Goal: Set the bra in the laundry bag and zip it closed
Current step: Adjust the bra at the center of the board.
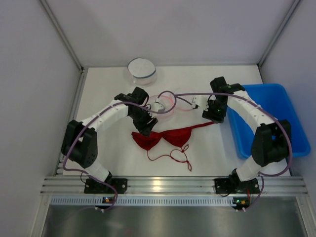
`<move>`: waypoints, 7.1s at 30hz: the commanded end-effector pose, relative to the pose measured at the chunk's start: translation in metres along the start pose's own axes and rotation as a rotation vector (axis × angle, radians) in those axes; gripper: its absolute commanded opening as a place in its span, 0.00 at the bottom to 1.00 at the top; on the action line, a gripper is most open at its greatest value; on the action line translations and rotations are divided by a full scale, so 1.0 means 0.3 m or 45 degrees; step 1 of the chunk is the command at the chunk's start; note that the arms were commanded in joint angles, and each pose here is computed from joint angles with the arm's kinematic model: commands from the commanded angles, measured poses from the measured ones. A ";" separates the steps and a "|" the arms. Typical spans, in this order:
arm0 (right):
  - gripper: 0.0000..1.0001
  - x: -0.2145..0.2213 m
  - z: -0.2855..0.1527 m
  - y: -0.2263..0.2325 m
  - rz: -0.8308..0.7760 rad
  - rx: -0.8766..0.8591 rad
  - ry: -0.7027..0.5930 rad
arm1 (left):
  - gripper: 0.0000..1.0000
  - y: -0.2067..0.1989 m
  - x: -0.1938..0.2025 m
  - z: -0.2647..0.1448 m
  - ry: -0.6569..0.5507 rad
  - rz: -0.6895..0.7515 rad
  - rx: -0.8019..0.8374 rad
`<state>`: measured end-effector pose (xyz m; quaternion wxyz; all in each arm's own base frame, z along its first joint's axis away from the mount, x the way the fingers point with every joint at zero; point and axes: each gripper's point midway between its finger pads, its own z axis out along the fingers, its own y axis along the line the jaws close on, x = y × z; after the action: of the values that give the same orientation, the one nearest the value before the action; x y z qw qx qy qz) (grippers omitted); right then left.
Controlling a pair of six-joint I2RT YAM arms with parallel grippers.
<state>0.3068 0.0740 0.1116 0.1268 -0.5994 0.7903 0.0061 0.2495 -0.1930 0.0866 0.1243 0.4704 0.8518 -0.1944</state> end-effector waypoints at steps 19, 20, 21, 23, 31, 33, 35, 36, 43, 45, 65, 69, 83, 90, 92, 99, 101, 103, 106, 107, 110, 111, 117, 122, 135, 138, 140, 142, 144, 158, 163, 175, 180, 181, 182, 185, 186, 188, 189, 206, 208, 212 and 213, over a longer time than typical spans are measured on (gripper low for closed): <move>0.53 0.155 0.176 -0.174 -0.597 -0.053 0.311 | 0.62 -0.033 -0.181 -0.221 -0.312 -0.041 -0.009; 0.53 0.154 0.183 -0.180 -0.609 -0.053 0.320 | 0.63 -0.032 -0.182 -0.220 -0.312 -0.041 -0.009; 0.53 0.159 0.193 -0.185 -0.614 -0.056 0.339 | 0.63 -0.032 -0.179 -0.219 -0.311 -0.040 -0.009; 0.52 0.150 0.204 -0.200 -0.630 -0.040 0.347 | 0.63 -0.030 -0.180 -0.218 -0.309 -0.040 -0.012; 0.35 0.167 0.242 -0.212 -0.663 -0.040 0.402 | 0.63 -0.022 -0.170 -0.211 -0.292 -0.045 -0.021; 0.23 0.162 0.240 -0.206 -0.666 -0.048 0.396 | 0.63 -0.017 -0.170 -0.215 -0.292 -0.038 -0.031; 0.13 0.158 0.238 -0.201 -0.666 -0.058 0.388 | 0.63 -0.014 -0.174 -0.217 -0.293 -0.035 -0.034; 0.07 0.153 0.230 -0.200 -0.666 -0.057 0.384 | 0.63 -0.010 -0.176 -0.217 -0.293 -0.035 -0.040; 0.00 0.109 0.180 -0.198 -0.660 -0.018 0.302 | 0.63 -0.006 -0.185 -0.223 -0.303 -0.044 -0.037; 0.00 0.092 0.155 -0.199 -0.659 -0.001 0.270 | 0.63 -0.005 -0.186 -0.223 -0.304 -0.043 -0.037; 0.00 -0.164 -0.102 -0.027 -0.658 -0.030 -0.135 | 0.98 0.044 -0.173 -0.246 -0.351 -0.251 0.004; 0.00 -0.292 -0.156 0.081 -0.674 -0.073 -0.263 | 0.98 0.109 -0.158 -0.290 -0.447 -0.441 0.080; 0.00 -0.651 -0.062 0.510 -0.714 -0.426 -0.516 | 0.98 0.192 -0.071 -0.373 -0.539 -0.561 -0.045; 0.05 -0.748 -0.035 0.564 -0.667 -0.460 -0.551 | 0.98 0.169 -0.035 -0.372 -0.531 -0.550 -0.075; 0.24 -0.715 -0.057 0.489 -0.601 -0.401 -0.554 | 0.98 0.164 -0.029 -0.373 -0.531 -0.543 -0.079; 0.59 -0.405 -0.059 0.307 -0.342 -0.347 -0.349 | 0.98 0.161 -0.041 -0.342 -0.539 -0.543 -0.013; 0.60 -0.378 -0.026 0.305 -0.261 -0.382 -0.310 | 0.98 0.166 -0.052 -0.340 -0.550 -0.544 -0.003; 0.59 -0.374 -0.002 0.293 -0.188 -0.383 -0.296 | 0.98 0.174 -0.062 -0.348 -0.564 -0.553 -0.016; 0.58 -0.356 0.052 0.254 -0.102 -0.375 -0.277 | 0.98 0.175 -0.064 -0.365 -0.574 -0.546 -0.044; 0.57 -0.339 0.081 0.247 -0.084 -0.385 -0.243 | 0.98 0.175 -0.064 -0.369 -0.576 -0.544 -0.050; 0.55 -0.327 0.124 0.228 -0.053 -0.390 -0.221 | 0.98 0.174 -0.064 -0.380 -0.584 -0.535 -0.067; 0.55 -0.326 0.132 0.225 -0.045 -0.392 -0.221 | 0.98 0.174 -0.061 -0.377 -0.579 -0.538 -0.069; 0.54 -0.343 0.179 0.213 -0.040 -0.414 -0.214 | 0.98 0.174 -0.061 -0.375 -0.579 -0.541 -0.066; 0.51 -0.349 0.220 0.213 -0.036 -0.439 -0.209 | 0.98 0.176 -0.058 -0.374 -0.574 -0.546 -0.071; 0.04 -0.384 0.119 0.216 -0.078 -0.457 -0.276 | 0.98 0.179 -0.045 -0.364 -0.560 -0.544 -0.081; 0.02 -0.422 0.047 0.218 -0.087 -0.472 -0.334 | 0.98 0.177 -0.043 -0.362 -0.559 -0.542 -0.076; 0.01 -0.457 0.008 0.232 -0.078 -0.494 -0.369 | 0.98 0.177 -0.045 -0.362 -0.559 -0.543 -0.074; 0.01 -0.499 -0.013 0.274 -0.104 -0.528 -0.405 | 0.98 0.177 -0.048 -0.363 -0.563 -0.539 -0.070; 0.01 -0.531 -0.010 0.306 -0.100 -0.544 -0.424 | 0.98 0.178 -0.051 -0.366 -0.566 -0.536 -0.072; 0.02 -0.678 0.158 0.554 -0.110 -0.742 -0.407 | 0.98 0.134 -0.027 -0.390 -0.597 -0.425 -0.101; 0.16 -0.667 0.204 0.577 -0.081 -0.778 -0.371 | 0.98 0.122 -0.016 -0.393 -0.600 -0.376 -0.115; 0.60 -0.731 0.101 0.557 -0.057 -0.753 -0.480 | 0.98 0.007 -0.036 -0.564 -0.824 -0.207 -0.254; 0.79 -0.802 -0.081 0.459 0.003 -0.701 -0.695 | 0.98 -0.033 -0.012 -0.560 -0.844 -0.191 -0.245; 0.83 -0.808 -0.111 0.441 0.014 -0.685 -0.732 | 0.96 -0.041 -0.009 -0.555 -0.844 -0.162 -0.236; 0.86 -0.799 -0.137 0.403 0.048 -0.667 -0.767 | 0.94 -0.069 -0.008 -0.542 -0.844 -0.138 -0.175; 0.87 -0.757 -0.224 0.312 0.125 -0.589 -0.857 | 0.83 -0.105 -0.012 -0.490 -0.773 -0.065 -0.113; 0.88 -0.733 -0.257 0.304 0.149 -0.590 -0.895 | 0.81 -0.098 -0.007 -0.467 -0.722 -0.040 -0.147; 0.88 -0.664 -0.278 0.223 0.264 -0.545 -0.925 | 0.77 -0.192 -0.029 -0.384 -0.626 0.147 -0.067; 0.87 -0.630 -0.289 0.222 0.298 -0.544 -0.935 | 0.74 -0.208 -0.029 -0.361 -0.600 0.174 -0.041; 0.77 -0.114 -0.263 0.154 0.868 -0.303 -0.831 | 0.43 -0.689 -0.190 0.142 -0.160 1.054 0.249; 0.77 -0.088 -0.259 0.155 0.901 -0.294 -0.818 | 0.43 -0.746 -0.227 0.178 -0.177 1.132 0.264; 0.77 -0.065 -0.250 0.154 0.942 -0.292 -0.814 | 0.51 -0.835 -0.257 0.251 -0.175 1.305 0.302; 0.76 -0.063 -0.248 0.153 0.949 -0.295 -0.814 | 0.53 -0.860 -0.271 0.259 -0.188 1.358 0.318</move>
<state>0.2554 0.0961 0.1762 0.2737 -0.2516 0.8702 0.3233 0.0817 -0.3764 0.0909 0.1626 0.8049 0.5239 -0.2263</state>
